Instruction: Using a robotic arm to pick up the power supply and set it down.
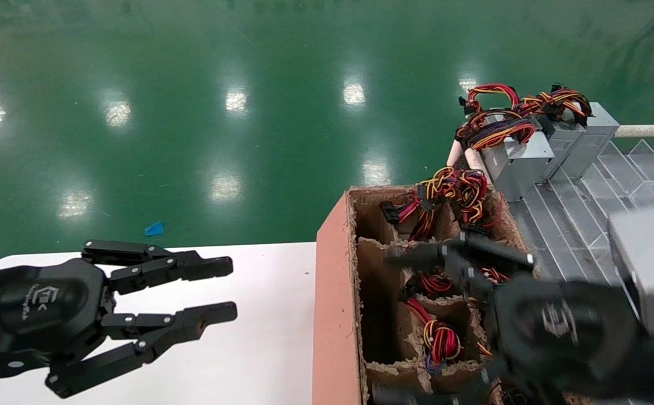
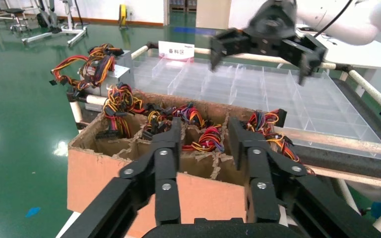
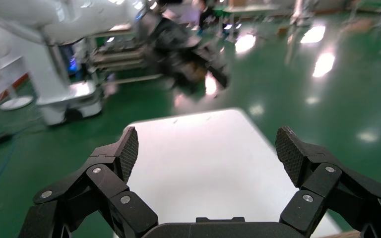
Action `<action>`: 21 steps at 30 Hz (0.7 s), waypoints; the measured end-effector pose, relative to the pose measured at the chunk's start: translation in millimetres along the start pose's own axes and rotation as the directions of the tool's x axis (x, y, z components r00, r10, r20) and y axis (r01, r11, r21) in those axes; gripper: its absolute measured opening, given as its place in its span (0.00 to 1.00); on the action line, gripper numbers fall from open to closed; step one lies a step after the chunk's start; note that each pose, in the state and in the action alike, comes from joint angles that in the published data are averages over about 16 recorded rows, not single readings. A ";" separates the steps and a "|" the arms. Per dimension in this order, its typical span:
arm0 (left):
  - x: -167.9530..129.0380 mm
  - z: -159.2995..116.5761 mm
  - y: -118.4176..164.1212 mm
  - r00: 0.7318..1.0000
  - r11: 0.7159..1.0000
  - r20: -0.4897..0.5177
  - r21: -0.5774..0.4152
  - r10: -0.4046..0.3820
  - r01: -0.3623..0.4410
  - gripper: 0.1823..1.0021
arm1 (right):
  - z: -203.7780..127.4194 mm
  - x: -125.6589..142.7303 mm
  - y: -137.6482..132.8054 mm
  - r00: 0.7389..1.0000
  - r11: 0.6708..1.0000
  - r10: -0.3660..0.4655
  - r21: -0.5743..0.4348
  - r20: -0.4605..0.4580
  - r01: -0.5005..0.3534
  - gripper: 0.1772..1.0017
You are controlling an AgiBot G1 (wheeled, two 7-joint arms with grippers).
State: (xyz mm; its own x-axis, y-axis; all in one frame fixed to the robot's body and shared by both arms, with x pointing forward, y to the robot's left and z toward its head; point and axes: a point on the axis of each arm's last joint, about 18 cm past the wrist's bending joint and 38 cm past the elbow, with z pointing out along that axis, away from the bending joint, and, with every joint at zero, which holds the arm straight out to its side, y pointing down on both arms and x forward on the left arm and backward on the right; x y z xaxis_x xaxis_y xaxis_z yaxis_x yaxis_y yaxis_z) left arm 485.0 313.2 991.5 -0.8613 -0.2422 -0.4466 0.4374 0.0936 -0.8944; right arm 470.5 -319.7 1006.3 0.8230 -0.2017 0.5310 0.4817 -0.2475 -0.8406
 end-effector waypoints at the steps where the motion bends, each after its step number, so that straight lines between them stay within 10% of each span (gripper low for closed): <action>1: 0.0 0.0 0.0 1.000 1.000 0.000 0.000 0.000 0.000 0.38 | -3.2 2.3 -1.2 1.000 1.000 -0.010 -0.024 -0.010 0.010 1.00; 21: 0.0 0.0 0.0 1.000 1.000 0.000 0.000 0.000 0.000 0.04 | -33.6 119.3 21.9 0.941 0.917 -0.214 -0.386 -0.261 0.101 1.00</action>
State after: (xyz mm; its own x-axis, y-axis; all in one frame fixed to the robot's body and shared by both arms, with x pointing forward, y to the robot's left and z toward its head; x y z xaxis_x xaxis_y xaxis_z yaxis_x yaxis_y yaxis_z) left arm 485.0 313.2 991.5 -0.8613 -0.2422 -0.4465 0.4374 0.0936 -0.8944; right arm 569.1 -381.0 1054.8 0.5932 -0.3843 0.7074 0.4090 -0.6130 -0.6760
